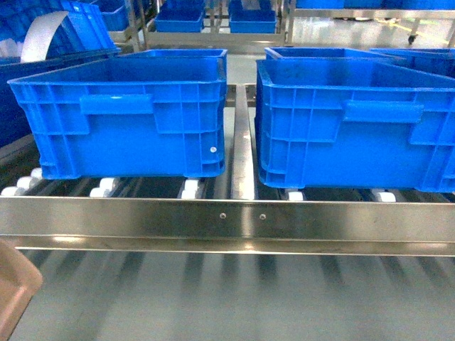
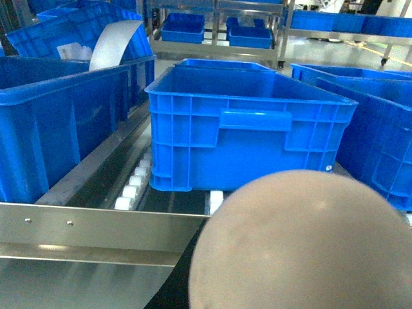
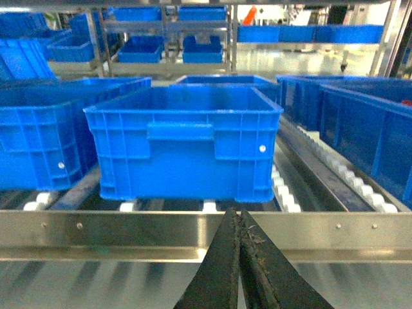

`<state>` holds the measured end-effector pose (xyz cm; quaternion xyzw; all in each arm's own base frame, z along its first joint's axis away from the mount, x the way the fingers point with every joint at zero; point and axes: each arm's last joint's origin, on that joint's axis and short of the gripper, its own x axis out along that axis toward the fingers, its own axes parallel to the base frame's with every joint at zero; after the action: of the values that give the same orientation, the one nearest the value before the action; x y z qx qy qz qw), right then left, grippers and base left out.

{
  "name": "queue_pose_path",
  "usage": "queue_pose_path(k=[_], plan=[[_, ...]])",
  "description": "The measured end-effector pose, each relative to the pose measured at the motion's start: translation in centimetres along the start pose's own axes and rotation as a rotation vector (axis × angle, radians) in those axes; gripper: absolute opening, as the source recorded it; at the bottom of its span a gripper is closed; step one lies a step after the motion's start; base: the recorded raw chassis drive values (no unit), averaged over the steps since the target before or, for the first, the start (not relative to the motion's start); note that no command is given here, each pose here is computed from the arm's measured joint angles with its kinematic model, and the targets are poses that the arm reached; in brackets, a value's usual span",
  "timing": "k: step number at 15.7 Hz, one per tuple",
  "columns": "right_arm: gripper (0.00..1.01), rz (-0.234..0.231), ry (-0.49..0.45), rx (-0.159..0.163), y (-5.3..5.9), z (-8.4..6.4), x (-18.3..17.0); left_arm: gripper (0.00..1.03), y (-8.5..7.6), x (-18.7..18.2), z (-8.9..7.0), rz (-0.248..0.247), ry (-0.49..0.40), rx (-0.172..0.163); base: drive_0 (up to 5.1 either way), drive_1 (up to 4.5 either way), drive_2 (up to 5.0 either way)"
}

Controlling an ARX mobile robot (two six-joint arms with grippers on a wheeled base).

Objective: Place part in tray to right shelf

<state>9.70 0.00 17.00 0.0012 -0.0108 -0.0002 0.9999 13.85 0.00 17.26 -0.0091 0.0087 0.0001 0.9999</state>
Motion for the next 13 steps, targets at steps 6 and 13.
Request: queue_pose_path(k=[6, 13], plan=[[0.02, 0.0, 0.018, 0.0, 0.0, -0.3, 0.0, 0.14, 0.0, -1.4, -0.2, 0.0, -0.027, 0.001, 0.0, 0.0, 0.0], [0.02, 0.001, 0.018, 0.0, 0.0, -0.3, 0.0, 0.14, 0.0, -2.5, -0.3, 0.0, -0.022, 0.001, 0.0, 0.0, 0.0]])
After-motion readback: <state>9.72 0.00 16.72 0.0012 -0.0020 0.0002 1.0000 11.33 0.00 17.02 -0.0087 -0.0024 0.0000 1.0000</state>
